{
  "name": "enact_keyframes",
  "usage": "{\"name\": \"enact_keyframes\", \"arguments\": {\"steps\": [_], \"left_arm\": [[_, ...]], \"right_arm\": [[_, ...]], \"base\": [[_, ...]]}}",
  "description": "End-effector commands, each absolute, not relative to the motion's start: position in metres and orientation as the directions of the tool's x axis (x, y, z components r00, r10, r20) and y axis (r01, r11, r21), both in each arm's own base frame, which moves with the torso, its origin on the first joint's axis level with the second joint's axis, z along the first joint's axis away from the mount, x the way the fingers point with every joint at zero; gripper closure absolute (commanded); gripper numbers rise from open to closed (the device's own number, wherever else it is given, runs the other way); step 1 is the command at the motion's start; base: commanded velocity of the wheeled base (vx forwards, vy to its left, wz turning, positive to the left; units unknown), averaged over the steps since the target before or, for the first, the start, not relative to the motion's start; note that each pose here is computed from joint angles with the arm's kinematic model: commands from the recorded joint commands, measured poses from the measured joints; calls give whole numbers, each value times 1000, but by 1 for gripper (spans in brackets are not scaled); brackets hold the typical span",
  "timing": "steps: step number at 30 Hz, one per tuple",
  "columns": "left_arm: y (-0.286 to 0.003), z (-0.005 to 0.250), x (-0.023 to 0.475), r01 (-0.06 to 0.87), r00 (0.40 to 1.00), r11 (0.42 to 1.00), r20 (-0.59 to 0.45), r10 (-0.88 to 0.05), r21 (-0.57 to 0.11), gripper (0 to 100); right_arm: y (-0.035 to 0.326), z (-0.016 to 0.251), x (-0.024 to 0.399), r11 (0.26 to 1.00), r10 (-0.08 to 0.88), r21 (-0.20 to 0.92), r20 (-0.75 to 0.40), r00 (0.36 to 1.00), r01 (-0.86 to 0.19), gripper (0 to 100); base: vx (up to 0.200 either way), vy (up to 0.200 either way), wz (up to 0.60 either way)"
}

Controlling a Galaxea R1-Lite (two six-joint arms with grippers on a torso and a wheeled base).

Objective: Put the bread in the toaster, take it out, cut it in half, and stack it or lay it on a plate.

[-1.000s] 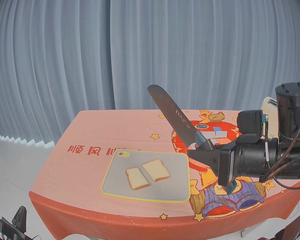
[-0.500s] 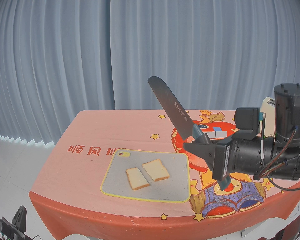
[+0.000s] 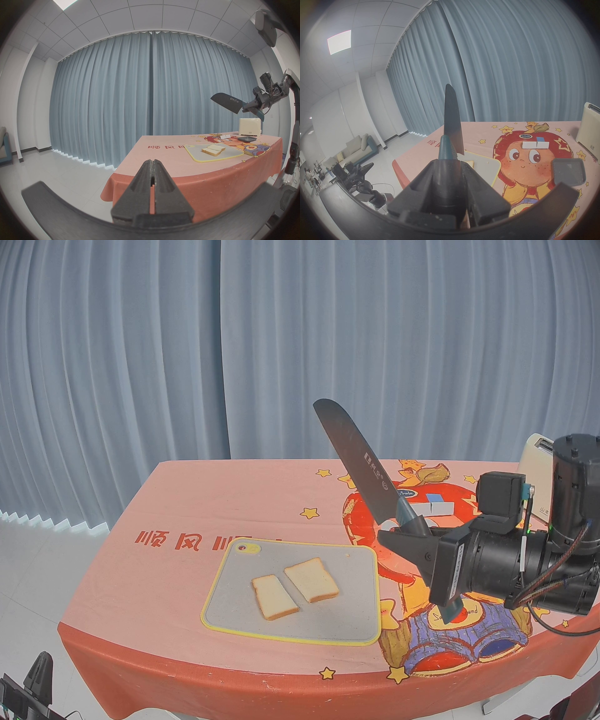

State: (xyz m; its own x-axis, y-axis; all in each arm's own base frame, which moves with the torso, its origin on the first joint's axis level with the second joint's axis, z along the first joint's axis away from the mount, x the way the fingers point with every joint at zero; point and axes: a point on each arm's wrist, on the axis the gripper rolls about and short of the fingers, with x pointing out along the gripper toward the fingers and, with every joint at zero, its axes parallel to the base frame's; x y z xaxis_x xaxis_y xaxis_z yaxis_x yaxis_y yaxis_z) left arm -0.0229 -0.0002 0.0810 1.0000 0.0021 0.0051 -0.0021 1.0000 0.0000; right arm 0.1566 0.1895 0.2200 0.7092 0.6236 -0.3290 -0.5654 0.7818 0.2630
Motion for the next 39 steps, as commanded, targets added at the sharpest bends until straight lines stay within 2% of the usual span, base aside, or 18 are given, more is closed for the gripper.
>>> {"name": "enact_keyframes", "arguments": {"steps": [1, 39], "left_arm": [[0, 76, -22, -3, 1000, 1000, -8, 3, 0, 100], [0, 76, -22, -3, 1000, 1000, -8, 3, 0, 100]], "right_arm": [[186, 221, 154, 786, 618, 261, -320, 718, -561, 100], [172, 226, 162, 812, 582, 270, -301, 756, -517, 100]], "base": [[0, 0, 0], [0, 0, 0]]}}
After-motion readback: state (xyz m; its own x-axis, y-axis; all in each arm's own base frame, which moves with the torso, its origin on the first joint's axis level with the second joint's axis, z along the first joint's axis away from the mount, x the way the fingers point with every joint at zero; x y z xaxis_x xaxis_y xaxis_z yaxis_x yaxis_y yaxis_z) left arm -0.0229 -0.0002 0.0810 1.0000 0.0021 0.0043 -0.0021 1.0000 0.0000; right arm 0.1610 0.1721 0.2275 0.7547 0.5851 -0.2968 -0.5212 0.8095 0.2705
